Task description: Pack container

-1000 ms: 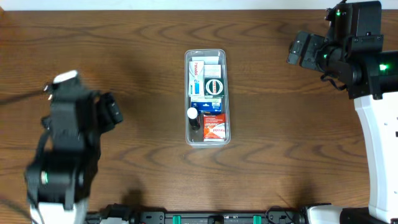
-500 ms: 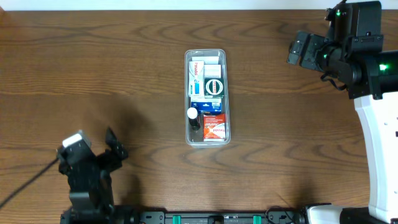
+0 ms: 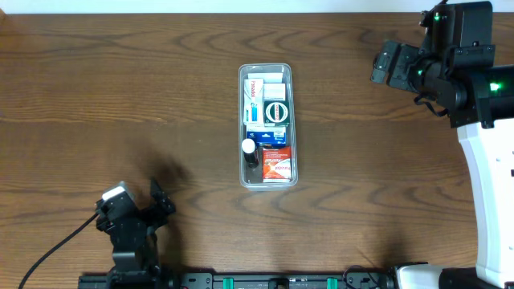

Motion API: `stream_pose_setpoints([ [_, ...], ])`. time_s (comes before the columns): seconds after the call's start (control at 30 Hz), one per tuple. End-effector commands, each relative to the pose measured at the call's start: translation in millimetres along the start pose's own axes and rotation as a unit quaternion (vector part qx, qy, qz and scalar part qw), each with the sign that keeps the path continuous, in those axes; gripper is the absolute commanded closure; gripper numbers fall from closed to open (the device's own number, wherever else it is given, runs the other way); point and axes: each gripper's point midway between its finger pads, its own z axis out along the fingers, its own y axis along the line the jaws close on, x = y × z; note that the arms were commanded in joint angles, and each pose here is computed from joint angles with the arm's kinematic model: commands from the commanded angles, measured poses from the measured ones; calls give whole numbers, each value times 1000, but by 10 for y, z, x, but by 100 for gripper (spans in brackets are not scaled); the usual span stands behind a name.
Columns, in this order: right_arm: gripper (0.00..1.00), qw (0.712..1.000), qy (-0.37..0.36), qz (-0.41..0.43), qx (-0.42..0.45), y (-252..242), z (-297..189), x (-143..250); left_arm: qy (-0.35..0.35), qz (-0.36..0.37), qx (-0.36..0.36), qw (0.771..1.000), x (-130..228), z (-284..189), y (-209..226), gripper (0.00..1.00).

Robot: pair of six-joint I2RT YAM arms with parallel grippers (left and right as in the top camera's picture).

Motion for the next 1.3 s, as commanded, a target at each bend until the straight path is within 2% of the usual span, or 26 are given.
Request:
stream_pose_setpoints([
  [0.0, 1, 1000, -8, -4, 0, -20, -64, -24, -5, 3, 2, 1000, 53, 66, -4, 2],
  [1.13, 1, 1000, -5, -5, 1, -17, -55, -6, -6, 2, 2, 1000, 47, 69, -8, 2],
  [1.27, 1, 999, 1, -42, 21, -46, -122, 80, -6, 2, 2, 1000, 47, 69, -7, 2],
])
